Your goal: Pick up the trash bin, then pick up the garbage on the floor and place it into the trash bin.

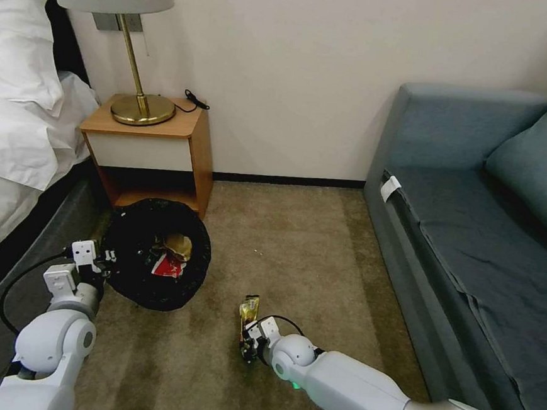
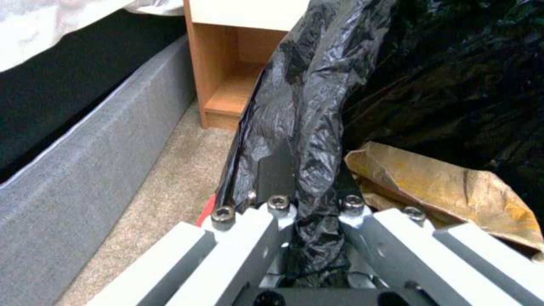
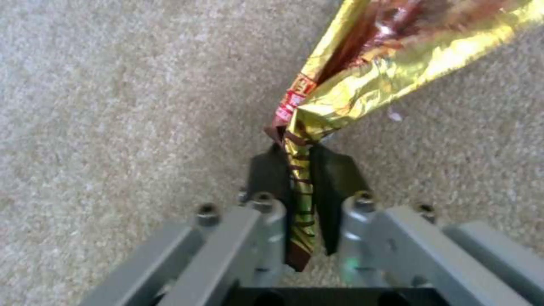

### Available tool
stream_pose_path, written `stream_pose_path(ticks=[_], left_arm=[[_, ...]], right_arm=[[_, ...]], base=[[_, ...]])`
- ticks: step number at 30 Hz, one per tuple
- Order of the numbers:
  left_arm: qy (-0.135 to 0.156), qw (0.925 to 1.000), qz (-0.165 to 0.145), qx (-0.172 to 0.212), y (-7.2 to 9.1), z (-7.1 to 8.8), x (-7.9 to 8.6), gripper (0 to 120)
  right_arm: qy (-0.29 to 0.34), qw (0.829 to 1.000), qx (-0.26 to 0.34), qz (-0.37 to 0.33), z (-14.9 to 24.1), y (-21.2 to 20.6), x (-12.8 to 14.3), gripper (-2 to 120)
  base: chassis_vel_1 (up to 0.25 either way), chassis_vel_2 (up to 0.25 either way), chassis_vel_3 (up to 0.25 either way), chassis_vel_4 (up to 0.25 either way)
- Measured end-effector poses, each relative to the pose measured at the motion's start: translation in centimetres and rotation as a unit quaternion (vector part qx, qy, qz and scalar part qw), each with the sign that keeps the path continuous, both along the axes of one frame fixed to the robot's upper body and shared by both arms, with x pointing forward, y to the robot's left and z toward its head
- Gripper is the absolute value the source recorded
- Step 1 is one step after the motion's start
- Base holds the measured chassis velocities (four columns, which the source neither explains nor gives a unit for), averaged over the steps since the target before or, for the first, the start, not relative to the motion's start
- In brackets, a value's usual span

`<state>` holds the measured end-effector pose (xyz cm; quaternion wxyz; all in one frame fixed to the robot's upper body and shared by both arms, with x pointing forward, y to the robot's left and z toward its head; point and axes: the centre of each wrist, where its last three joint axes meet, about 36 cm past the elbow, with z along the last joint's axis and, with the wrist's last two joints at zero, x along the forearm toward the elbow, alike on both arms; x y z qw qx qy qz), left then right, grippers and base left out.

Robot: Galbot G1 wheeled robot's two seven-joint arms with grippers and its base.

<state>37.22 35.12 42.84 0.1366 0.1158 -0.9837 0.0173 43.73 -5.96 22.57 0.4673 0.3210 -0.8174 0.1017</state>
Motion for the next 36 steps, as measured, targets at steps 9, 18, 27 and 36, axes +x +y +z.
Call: stream_pose_path(ticks=[9, 18, 27, 36], left_arm=[[0.002, 1.0000, 0.002, 0.001, 0.1, -0.1, 0.1, 1], [0.004, 1.0000, 0.002, 0.004, 0.4, -0.2, 0.3, 1], [0.005, 1.0000, -0.001, 0.008, 0.5, -0.2, 0.5, 1], [0.004, 0.9999, -0.004, 0.010, 0.6, 0.0, 0.6, 1]], right_arm=[[-0.007, 1.000, 0.006, 0.003, 0.6, -0.1, 0.0, 0], [-0.044, 0.999, 0.023, -0.016, 4.0, -1.8, 2.7, 0], [-0.124, 0.988, 0.078, -0.044, 12.8, -2.7, 8.6, 0], [-0.202, 0.971, 0.126, -0.024, 22.2, -1.4, 11.6, 0]], base=[[0.000, 0.000, 0.000, 0.000], [0.000, 0.000, 0.000, 0.000], [0.000, 0.000, 0.000, 0.000], [0.000, 0.000, 0.000, 0.000]])
